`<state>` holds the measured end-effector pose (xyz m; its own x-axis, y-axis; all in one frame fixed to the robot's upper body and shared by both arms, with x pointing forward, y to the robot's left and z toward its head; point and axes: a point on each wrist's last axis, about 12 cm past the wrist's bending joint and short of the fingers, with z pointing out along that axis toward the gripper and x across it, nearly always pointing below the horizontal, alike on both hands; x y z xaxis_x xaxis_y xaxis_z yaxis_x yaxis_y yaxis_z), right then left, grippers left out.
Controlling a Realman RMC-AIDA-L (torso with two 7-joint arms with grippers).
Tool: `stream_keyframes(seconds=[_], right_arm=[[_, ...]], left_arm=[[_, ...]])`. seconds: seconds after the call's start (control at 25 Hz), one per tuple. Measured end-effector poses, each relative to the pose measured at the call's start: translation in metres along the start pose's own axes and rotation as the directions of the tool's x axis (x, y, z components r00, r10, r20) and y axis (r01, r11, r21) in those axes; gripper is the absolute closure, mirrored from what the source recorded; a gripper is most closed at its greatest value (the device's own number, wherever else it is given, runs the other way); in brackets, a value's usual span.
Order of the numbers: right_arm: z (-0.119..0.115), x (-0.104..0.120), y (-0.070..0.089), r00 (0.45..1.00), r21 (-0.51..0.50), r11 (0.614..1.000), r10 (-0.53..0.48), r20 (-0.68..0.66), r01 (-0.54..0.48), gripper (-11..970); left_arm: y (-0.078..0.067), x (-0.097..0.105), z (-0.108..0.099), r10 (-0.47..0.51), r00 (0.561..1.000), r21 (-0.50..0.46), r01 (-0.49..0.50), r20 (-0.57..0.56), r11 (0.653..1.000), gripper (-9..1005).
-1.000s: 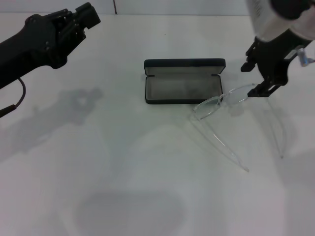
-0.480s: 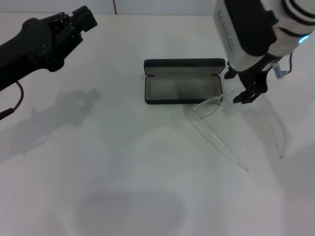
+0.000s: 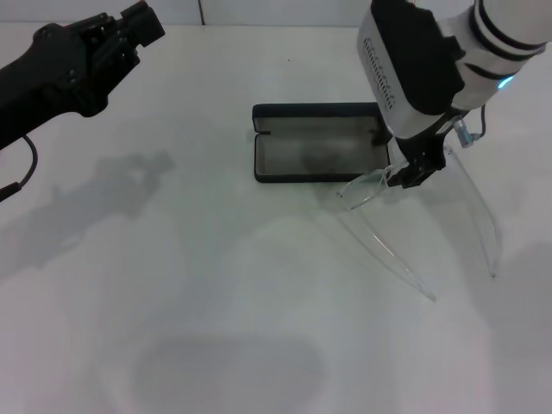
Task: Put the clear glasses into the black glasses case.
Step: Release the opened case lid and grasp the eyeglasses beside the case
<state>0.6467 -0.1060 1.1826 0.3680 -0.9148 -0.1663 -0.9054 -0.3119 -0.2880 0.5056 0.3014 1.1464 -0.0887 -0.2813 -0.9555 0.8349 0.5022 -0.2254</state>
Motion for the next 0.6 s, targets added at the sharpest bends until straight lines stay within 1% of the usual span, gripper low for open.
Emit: stream_keyframes(seconds=[0.24, 0.6], right_arm=[[0.006, -0.002, -0.002, 1.000, -0.013, 1.000, 0.000, 0.012, 0.000, 410], [0.013, 0.000, 0.001, 1.000, -0.029, 1.000, 0.000, -0.001, 0.000, 418]], left_arm=[[0.000, 0.000, 0.000, 0.000, 1.000, -0.001, 0.000, -0.001, 1.000, 903], [0.000, 0.003, -0.002, -0.007, 1.000, -0.009, 0.007, -0.002, 1.000, 904]])
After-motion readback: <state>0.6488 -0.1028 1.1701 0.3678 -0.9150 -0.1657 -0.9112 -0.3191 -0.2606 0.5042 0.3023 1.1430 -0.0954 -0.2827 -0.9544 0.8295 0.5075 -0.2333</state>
